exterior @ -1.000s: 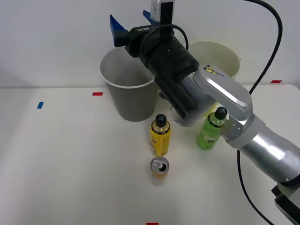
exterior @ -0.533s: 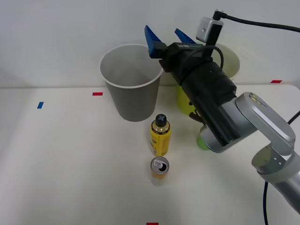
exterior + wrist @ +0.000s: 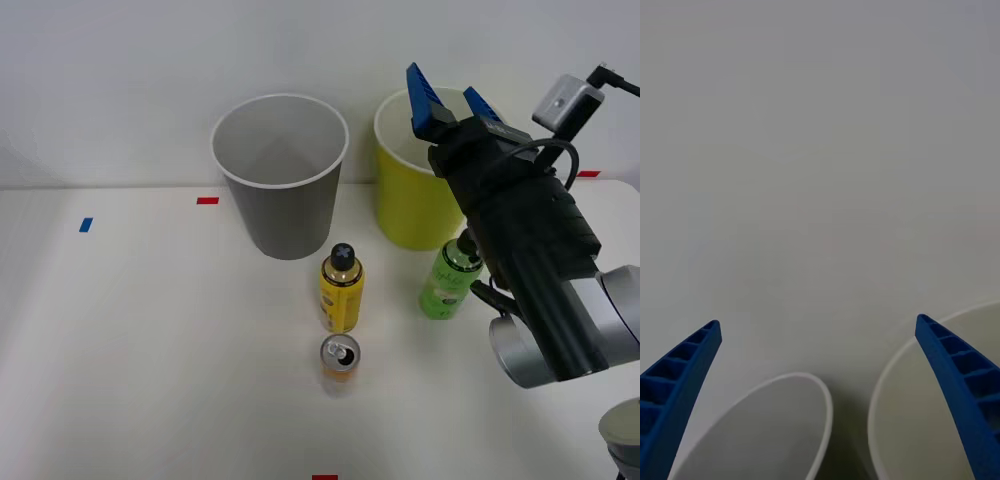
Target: Put cans in the gray bin, plastic bottles in the light green bin
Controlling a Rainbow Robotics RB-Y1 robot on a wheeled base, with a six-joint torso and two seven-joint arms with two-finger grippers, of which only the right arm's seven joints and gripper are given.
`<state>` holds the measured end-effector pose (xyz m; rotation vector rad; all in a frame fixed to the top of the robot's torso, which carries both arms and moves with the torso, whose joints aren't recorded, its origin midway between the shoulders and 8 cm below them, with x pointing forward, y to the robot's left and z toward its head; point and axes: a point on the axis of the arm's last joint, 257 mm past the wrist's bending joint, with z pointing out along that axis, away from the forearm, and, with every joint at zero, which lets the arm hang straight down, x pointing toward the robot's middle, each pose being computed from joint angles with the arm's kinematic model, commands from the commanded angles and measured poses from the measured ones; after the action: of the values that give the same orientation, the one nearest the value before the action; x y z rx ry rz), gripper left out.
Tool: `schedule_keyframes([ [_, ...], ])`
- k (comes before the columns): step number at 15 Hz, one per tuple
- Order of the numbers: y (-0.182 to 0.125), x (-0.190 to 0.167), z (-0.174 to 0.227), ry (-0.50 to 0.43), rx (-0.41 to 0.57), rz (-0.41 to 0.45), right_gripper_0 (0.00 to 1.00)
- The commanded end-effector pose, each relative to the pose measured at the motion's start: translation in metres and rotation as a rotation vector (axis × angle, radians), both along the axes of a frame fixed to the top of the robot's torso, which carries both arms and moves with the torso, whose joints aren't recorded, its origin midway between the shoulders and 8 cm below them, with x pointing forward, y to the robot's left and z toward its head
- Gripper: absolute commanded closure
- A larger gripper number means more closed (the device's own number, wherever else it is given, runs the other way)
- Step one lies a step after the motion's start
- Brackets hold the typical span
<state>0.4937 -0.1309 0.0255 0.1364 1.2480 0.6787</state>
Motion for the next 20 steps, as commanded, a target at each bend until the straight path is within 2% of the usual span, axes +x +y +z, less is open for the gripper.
schedule_keyframes([
  [1, -0.040, -0.012, -0.025, 0.026, 0.027, -0.094, 0.12],
  [4, -0.073, -0.017, -0.045, 0.051, 0.014, -0.150, 0.12],
  [7, -0.104, -0.021, -0.064, 0.098, 0.039, -0.205, 0.12],
  [8, -0.109, -0.024, -0.071, 0.112, 0.053, -0.213, 0.12],
  [10, -0.125, -0.034, -0.085, 0.148, 0.143, -0.208, 0.12],
  [11, -0.130, -0.039, -0.093, 0.158, 0.137, -0.214, 0.12],
  [14, -0.143, -0.059, -0.120, 0.180, 0.003, -0.248, 0.12],
  [20, -0.151, -0.114, -0.157, 0.173, -0.081, -0.277, 0.12],
])
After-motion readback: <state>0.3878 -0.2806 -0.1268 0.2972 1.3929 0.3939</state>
